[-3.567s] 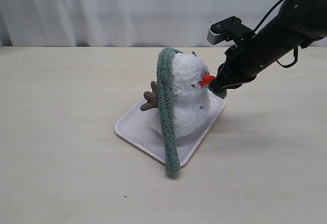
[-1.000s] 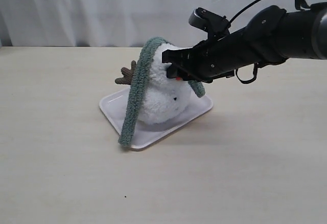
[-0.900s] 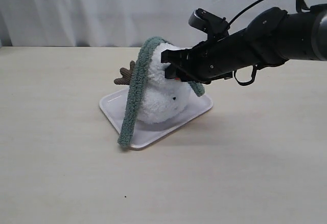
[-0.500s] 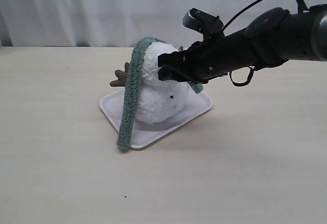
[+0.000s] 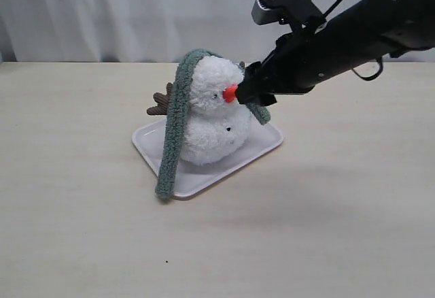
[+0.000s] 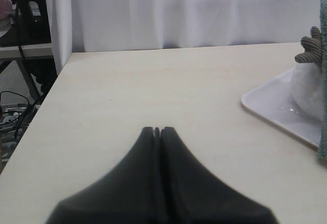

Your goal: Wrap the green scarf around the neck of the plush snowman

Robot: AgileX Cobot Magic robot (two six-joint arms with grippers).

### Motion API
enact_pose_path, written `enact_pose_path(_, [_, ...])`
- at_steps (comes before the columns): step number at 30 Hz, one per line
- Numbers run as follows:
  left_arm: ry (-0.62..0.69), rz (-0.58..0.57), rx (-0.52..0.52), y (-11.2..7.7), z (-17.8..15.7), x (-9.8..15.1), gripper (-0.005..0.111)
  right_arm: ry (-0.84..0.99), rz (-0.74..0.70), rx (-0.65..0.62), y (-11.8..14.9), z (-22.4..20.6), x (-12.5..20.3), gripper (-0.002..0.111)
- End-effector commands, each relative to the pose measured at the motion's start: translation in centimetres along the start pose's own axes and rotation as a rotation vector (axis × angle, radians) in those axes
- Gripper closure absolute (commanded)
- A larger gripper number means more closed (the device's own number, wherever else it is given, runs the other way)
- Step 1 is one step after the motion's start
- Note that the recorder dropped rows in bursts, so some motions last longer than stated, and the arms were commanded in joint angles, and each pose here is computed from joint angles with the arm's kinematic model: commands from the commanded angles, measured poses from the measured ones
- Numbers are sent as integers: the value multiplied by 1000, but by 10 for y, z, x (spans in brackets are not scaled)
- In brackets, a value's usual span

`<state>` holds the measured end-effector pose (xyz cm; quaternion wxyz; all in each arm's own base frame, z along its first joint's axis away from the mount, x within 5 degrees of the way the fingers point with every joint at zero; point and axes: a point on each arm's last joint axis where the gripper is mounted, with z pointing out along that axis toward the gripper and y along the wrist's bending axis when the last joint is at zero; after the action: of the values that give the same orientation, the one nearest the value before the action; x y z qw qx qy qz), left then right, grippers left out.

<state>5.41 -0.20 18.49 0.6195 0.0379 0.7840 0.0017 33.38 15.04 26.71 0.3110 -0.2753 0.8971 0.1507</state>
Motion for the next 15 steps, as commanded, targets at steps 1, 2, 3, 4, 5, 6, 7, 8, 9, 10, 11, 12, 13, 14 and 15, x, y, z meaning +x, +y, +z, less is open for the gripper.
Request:
enact_pose_path(1, [-14, -4, 0, 0, 0, 0, 107, 107, -85, 10, 4, -18, 16, 44])
enact_pose_path(2, [-14, -4, 0, 0, 0, 0, 107, 96, -83, 20, 4, -17, 20, 45])
enact_pose_path(3, [-14, -4, 0, 0, 0, 0, 107, 79, -80, 35, 3, -16, 23, 48])
enact_pose_path(4, [-14, -4, 0, 0, 0, 0, 107, 56, -74, 58, 1, -11, 30, 53])
enact_pose_path(5, [-14, -4, 0, 0, 0, 0, 107, 45, -69, 73, 0, -7, 35, 58])
enact_pose_path(6, [-14, -4, 0, 0, 0, 0, 107, 23, -69, 95, -2, -3, 41, 62])
enact_pose_path(7, [-14, -4, 0, 0, 0, 0, 107, 15, -76, 121, -5, 3, 51, 68])
enact_pose_path(8, [-14, -4, 0, 0, 0, 0, 107, -9, -88, 152, -7, 7, 57, 73])
enact_pose_path(9, [-14, -4, 0, 0, 0, 0, 107, -16, -92, 174, -9, 12, 67, 77])
enact_pose_path(10, [-14, -4, 0, 0, 0, 0, 107, -52, -91, 208, -11, 16, 74, 83])
enact_pose_path(11, [-14, -4, 0, 0, 0, 0, 107, -60, -87, 225, -13, 20, 82, 87])
enact_pose_path(12, [-14, -4, 0, 0, 0, 0, 107, -84, -82, 246, -14, 22, 87, 93])
enact_pose_path(13, [-14, -4, 0, 0, 0, 0, 107, -105, -62, 262, -16, 25, 90, 98])
enact_pose_path(14, [-14, -4, 0, 0, 0, 0, 107, -111, -40, 274, -19, 27, 91, 103])
enact_pose_path(15, [-14, -4, 0, 0, 0, 0, 107, -113, -5, 281, -24, 29, 91, 104])
